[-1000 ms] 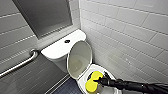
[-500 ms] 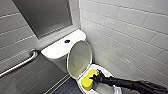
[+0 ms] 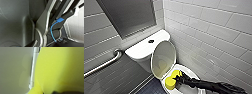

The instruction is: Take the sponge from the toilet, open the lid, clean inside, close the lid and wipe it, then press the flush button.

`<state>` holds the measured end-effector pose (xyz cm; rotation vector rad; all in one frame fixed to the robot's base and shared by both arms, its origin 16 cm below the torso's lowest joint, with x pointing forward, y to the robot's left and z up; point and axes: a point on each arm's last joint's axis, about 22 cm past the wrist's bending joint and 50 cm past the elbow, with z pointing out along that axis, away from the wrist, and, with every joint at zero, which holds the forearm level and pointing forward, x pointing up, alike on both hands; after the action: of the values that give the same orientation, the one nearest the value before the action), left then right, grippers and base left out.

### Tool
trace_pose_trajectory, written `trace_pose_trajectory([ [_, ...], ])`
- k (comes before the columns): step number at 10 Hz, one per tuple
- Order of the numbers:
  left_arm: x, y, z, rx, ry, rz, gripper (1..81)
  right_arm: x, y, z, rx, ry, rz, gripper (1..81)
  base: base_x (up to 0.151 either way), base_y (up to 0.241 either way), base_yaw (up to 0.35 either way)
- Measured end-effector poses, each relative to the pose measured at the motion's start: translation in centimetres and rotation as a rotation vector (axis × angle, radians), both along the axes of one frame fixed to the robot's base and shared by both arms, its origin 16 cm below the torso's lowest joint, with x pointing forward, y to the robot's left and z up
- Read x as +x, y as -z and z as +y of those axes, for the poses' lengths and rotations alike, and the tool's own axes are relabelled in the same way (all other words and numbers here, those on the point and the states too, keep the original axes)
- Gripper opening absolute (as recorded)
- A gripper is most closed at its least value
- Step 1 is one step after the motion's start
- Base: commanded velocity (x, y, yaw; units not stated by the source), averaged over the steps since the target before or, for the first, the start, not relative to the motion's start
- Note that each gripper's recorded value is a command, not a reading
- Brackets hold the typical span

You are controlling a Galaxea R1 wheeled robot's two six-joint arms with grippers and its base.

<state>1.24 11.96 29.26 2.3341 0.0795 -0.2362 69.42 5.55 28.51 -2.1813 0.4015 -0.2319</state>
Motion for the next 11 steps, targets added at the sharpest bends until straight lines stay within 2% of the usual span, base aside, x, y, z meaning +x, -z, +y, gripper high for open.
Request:
trace_pose_trajectory([
  [2, 0.1, -0.1, -0.7, -0.009, -0.004, -0.001, 81.1, -1.4, -0.7, -0.3, 0.026, -0.027, -0.001, 1.0, 0.0, 0.0, 0.0],
  [4, 0.1, -0.1, -0.8, -0.01, -0.004, -0.002, 81.1, -5.9, -2.1, 0.0, 0.078, -0.099, 0.039, 1.0, 0.0, 0.0, 0.0],
  [5, 0.1, -0.1, -0.8, -0.011, -0.004, -0.002, 81.1, -7.9, -2.4, -0.9, 0.089, -0.125, 0.059, 1.0, 0.0, 0.0, 0.0],
  [7, 0.1, -0.1, -0.8, -0.011, -0.004, -0.002, 81.1, -10.3, -0.9, -6.2, 0.062, -0.096, 0.091, 1.0, 0.0, 0.0, 0.0],
  [8, 0.1, -0.1, -0.8, -0.01, -0.004, -0.002, 81.1, -11.4, -0.3, -7.6, 0.065, -0.074, 0.102, 1.0, 0.0, 0.0, 0.0],
  [11, 0.1, 0.0, -0.4, -0.006, -0.002, -0.002, 81.1, -13.3, -0.4, -10.8, 0.06, -0.064, 0.118, 1.0, 0.0, 0.0, 0.0],
])
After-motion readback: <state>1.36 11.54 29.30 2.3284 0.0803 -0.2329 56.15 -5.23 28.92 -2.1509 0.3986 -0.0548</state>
